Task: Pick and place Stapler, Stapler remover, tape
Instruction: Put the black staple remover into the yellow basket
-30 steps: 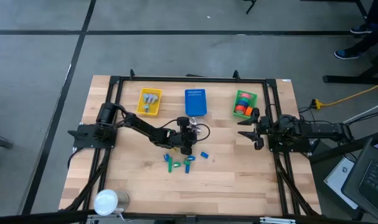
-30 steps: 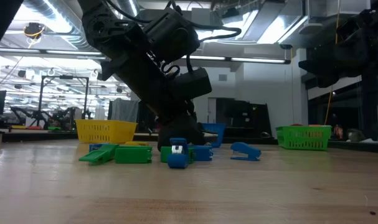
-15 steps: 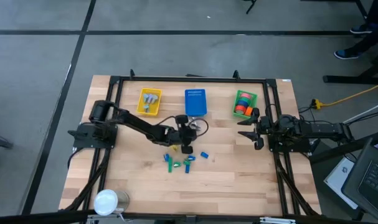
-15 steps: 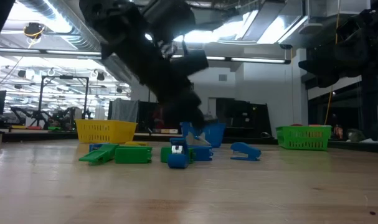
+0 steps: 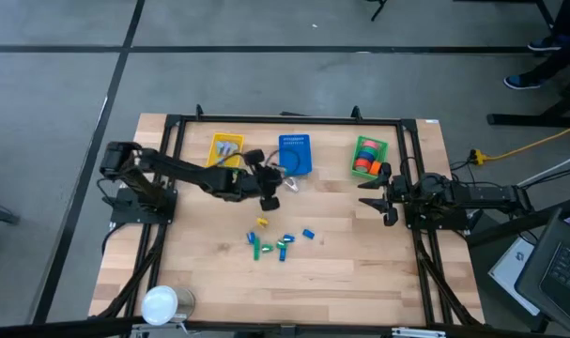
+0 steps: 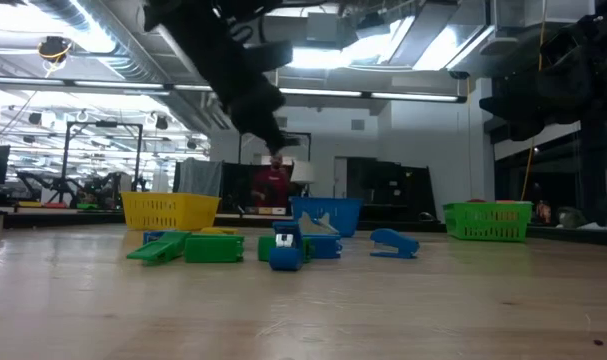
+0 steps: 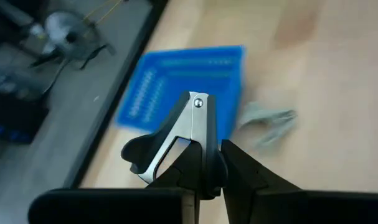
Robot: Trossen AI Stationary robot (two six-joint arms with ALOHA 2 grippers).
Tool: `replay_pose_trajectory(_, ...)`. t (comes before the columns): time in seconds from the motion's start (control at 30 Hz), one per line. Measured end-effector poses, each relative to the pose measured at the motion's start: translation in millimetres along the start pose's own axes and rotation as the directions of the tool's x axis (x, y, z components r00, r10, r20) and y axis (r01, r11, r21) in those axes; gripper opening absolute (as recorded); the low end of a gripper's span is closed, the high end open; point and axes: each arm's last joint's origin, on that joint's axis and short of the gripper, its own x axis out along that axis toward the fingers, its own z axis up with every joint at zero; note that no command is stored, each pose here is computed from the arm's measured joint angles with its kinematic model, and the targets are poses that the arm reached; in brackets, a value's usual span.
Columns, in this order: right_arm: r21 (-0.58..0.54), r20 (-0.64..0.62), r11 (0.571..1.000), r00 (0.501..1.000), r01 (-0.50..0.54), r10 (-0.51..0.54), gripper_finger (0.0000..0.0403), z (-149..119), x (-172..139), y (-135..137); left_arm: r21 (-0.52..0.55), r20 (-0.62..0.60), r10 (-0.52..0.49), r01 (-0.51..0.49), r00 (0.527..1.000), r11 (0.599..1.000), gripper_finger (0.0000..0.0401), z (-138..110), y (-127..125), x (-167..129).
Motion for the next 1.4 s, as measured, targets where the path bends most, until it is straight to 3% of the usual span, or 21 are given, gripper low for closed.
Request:
replay_pose_trajectory(0.33, 0.0, 0.0, 1.0, 1.0, 0.0, 0.0, 0.021, 0.0, 0.0, 0.0, -0.083, -0.079, 0.089, -0.096, 0.993, 0.992, 0.0031, -4.7, 45.6, -18.5)
replay_pose_trajectory(0.63, 0.0, 0.0, 1.0, 1.0, 0.0, 0.0, 0.021, 0.0, 0.0, 0.0, -0.167, -0.166, 0.197, -0.224, 0.966, 0.96, 0.0031, -33.4, 73.0, -14.4)
replay_pose_trajectory(1.0, 0.0, 0.0, 1.0, 1.0, 0.0, 0.0, 0.021, 0.1, 0.0, 0.0, -0.286, -0.25, 0.214, -0.283, 0.944, 0.916, 0.0031, -58.9, 94.2, -7.8)
replay_pose_trajectory(1.4, 0.0, 0.0, 1.0, 1.0, 0.0, 0.0, 0.021, 0.1, 0.0, 0.0, -0.317, -0.38, 0.237, -0.367, 0.894, 0.874, 0.0031, -75.6, 114.0, -1.8)
